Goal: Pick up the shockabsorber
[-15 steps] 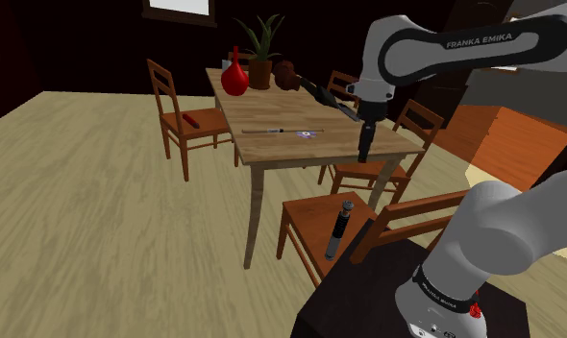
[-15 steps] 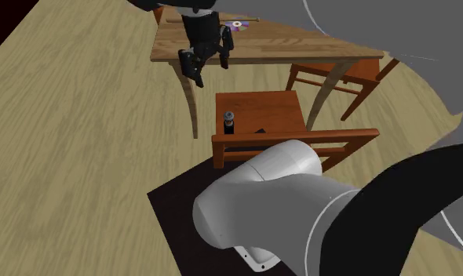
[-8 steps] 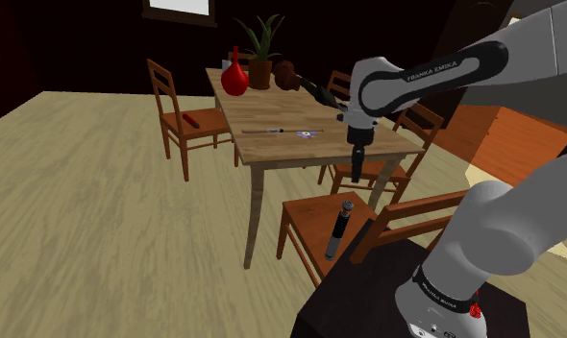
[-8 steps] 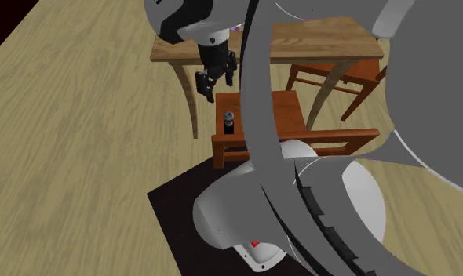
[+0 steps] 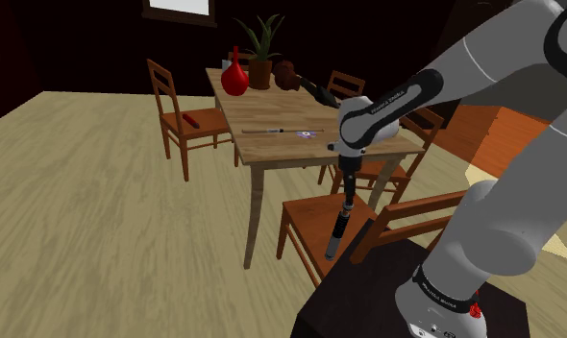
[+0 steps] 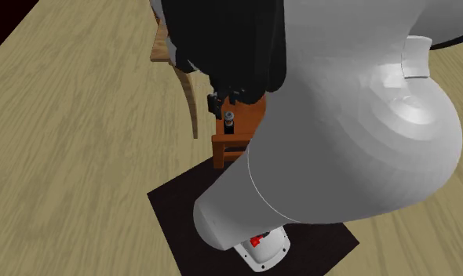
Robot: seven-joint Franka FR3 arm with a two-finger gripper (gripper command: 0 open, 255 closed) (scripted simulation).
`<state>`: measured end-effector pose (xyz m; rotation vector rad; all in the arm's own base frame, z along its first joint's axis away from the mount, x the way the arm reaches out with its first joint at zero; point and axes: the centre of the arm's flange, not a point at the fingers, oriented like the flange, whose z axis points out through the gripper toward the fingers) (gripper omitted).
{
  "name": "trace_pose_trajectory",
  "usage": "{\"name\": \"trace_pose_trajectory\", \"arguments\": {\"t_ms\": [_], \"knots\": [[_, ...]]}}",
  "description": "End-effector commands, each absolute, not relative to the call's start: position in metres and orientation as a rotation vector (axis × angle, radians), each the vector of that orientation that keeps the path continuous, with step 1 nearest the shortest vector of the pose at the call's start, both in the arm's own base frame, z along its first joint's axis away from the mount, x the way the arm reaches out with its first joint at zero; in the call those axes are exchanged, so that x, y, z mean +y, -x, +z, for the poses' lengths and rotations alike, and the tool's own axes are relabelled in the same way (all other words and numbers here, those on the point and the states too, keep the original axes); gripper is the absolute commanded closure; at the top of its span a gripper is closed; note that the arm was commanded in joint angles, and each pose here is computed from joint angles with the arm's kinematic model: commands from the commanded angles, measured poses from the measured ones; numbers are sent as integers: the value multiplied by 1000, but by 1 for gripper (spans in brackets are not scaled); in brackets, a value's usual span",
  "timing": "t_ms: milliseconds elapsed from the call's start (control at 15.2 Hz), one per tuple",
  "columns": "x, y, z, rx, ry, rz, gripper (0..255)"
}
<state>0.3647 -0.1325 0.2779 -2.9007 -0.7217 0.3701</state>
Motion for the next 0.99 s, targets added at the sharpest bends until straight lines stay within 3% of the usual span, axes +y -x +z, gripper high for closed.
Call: {"name": "trace_pose_trajectory", "arguments": {"t_ms": [0, 528, 594, 924], "knots": [[-131, -367, 262, -741, 2888, 377, 0], [-131, -367, 227, -741, 2888, 378, 0], [-131, -368, 227, -741, 2888, 377, 255], [-130, -367, 227, -741, 2888, 378, 255]]}}
